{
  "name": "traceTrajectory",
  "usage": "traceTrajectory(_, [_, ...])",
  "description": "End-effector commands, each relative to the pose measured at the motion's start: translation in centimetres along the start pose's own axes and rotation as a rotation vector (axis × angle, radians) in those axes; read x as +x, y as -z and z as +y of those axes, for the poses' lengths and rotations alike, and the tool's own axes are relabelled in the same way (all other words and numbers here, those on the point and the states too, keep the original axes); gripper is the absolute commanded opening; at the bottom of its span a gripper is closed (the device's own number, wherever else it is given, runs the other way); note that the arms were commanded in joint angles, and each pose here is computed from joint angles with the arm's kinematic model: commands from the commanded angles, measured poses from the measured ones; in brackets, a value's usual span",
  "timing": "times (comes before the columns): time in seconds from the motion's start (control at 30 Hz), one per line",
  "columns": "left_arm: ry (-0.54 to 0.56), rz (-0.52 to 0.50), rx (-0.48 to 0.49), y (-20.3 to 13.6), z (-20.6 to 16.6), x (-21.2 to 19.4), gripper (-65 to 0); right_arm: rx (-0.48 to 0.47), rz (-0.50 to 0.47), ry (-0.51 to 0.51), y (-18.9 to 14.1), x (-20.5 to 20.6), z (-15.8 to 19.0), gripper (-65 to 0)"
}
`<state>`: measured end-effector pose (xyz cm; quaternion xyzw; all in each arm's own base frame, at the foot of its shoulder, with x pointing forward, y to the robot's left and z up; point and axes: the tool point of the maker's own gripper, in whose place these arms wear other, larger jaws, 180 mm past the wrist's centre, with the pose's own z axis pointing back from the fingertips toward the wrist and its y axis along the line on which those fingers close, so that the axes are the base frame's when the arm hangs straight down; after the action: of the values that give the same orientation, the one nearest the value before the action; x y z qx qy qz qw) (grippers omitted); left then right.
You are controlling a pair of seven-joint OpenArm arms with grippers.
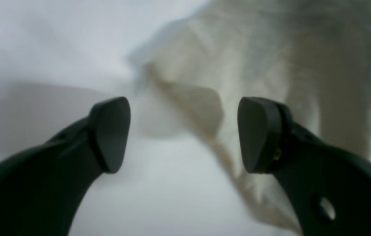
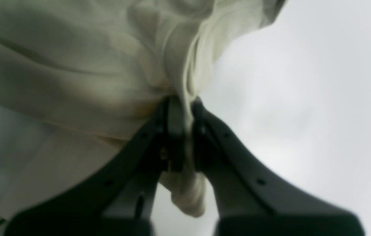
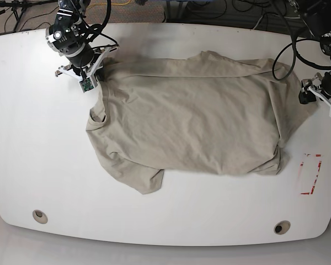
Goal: Fold the T-shirt properly
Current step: 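Regrasp the shirt edge with the left gripper beside the right gripper's hold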
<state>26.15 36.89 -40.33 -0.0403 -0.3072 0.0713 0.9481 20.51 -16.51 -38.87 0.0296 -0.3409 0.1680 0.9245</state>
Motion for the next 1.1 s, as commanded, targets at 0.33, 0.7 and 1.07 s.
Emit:
traceTrajectory(0.33, [-0.049,-0.015,-0.036,1.8,0.1,1.0,-17.1,-0.005,-0.045,-0.005,-0.4,1.2,-0.3,-65.0])
traceTrajectory(0.7, [-0.019,0.014,-0.078,3.4,-1.7,0.5,-56.4,-0.01,-0.06,-0.008,-0.3,1.9,-0.5,-65.0])
traceTrajectory(1.07, [0.052,-0.071,-0.024,0.1,-0.9,3.0,-65.0,-0.01,-0.064,-0.008,-0.3,2.0,-0.5,-65.0])
